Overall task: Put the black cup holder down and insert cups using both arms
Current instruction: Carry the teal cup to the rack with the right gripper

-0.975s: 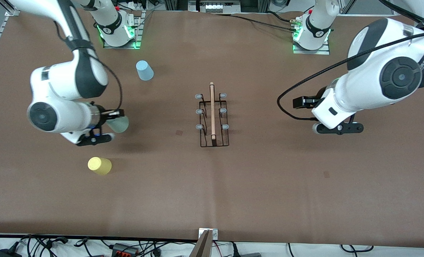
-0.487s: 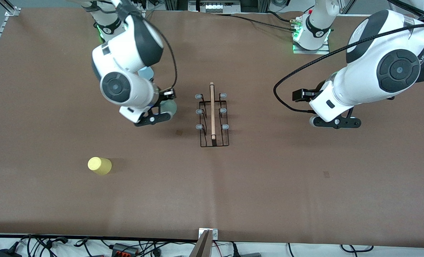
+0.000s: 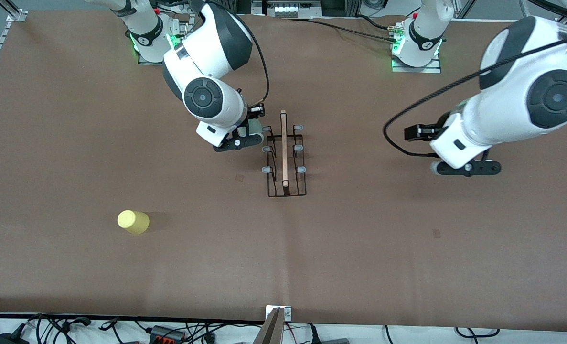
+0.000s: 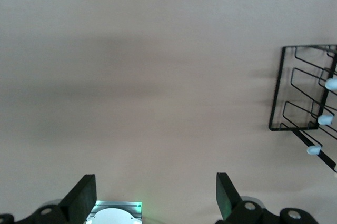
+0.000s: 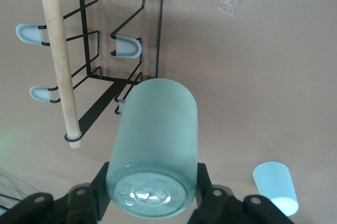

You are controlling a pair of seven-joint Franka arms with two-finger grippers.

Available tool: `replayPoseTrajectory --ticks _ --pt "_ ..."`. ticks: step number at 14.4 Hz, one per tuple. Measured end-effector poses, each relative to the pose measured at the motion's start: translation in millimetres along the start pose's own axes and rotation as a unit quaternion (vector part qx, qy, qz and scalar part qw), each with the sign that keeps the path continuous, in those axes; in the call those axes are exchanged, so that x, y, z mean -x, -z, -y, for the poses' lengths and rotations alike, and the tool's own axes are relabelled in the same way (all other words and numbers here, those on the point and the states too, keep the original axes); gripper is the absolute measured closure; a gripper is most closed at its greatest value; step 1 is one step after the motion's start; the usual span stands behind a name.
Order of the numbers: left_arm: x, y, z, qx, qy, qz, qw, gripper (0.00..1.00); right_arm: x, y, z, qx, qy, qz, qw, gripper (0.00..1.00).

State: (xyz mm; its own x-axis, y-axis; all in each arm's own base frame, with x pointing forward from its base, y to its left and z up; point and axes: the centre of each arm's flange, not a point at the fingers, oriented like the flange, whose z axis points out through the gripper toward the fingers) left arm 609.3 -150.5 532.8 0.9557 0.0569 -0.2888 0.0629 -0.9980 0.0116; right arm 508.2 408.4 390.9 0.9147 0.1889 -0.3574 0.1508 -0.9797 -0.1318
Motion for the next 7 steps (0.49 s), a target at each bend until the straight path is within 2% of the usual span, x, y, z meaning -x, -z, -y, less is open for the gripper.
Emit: replayPoseTrajectory --ticks 4,7 --pt "-4 15 44 -0.013 0.035 -0.021 0.999 0.00 -6 -16 8 -0.003 0.002 0.001 1.000 0.34" --pt "6 11 49 -0.018 0.042 -0.063 0.997 0.00 -6 -26 21 -0.004 0.009 -0.002 1.000 0.34"
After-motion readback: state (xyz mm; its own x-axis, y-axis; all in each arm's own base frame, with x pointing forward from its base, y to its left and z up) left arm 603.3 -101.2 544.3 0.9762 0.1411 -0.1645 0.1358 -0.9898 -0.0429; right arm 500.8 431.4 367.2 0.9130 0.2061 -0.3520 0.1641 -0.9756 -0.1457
